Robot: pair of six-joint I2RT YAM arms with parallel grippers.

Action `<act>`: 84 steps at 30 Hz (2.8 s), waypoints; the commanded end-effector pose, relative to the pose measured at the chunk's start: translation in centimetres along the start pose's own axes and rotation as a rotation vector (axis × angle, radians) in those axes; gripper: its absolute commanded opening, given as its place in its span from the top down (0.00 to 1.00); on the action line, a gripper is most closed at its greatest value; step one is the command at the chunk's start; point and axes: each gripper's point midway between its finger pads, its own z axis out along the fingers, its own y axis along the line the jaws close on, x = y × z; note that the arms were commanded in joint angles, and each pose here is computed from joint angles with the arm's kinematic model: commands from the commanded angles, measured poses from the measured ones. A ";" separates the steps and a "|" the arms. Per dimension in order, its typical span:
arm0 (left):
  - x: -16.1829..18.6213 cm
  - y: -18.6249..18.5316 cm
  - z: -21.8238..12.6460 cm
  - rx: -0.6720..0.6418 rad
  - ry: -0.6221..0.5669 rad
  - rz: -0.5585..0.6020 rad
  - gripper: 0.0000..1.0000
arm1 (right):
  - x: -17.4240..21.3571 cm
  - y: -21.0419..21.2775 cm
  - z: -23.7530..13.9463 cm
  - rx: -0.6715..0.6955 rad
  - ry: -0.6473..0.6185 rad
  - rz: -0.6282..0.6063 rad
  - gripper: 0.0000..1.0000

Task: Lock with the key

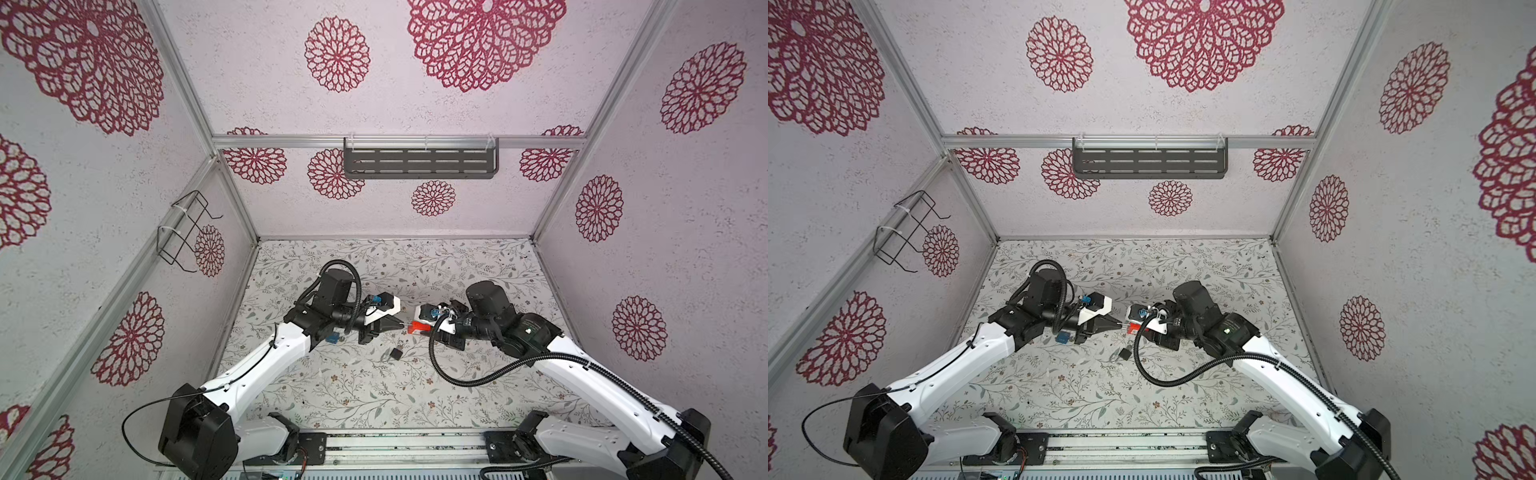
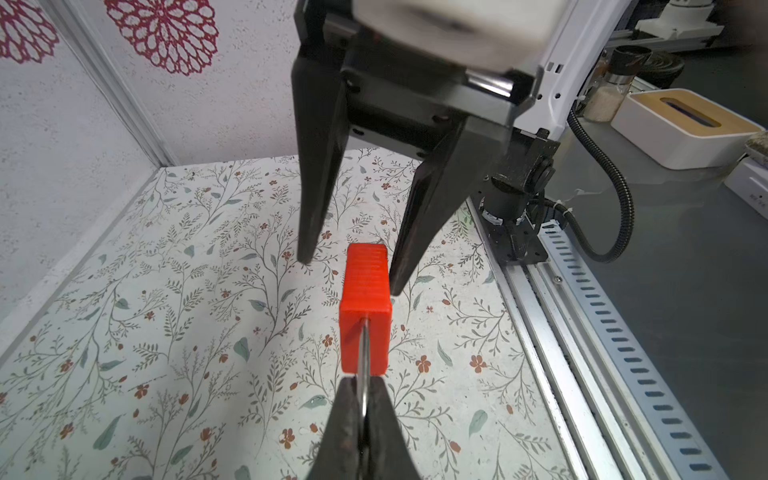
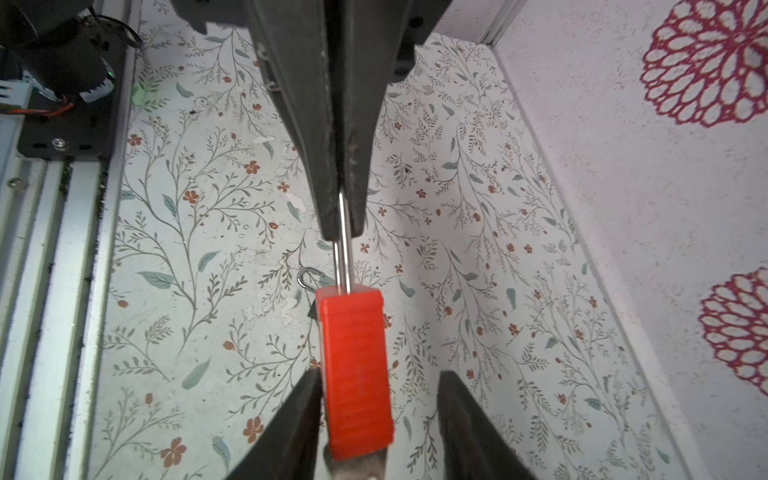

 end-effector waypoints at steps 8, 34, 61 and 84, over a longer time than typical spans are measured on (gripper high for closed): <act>-1.9 0.5 -1.7 -0.057 -0.109 -0.007 1.00 | -2.2 -1.0 -2.9 0.064 -0.059 0.035 0.33; -4.5 0.3 -2.9 -0.018 -0.158 0.032 1.00 | -0.7 -0.8 -5.7 0.026 -0.010 0.183 0.58; -4.6 0.3 -2.6 0.014 -0.155 0.058 1.00 | -1.4 0.0 -2.7 -0.171 0.013 0.226 0.72; -5.2 0.8 -2.1 0.038 -0.214 -0.015 1.00 | -2.1 -1.9 -4.2 0.028 -0.102 0.098 0.84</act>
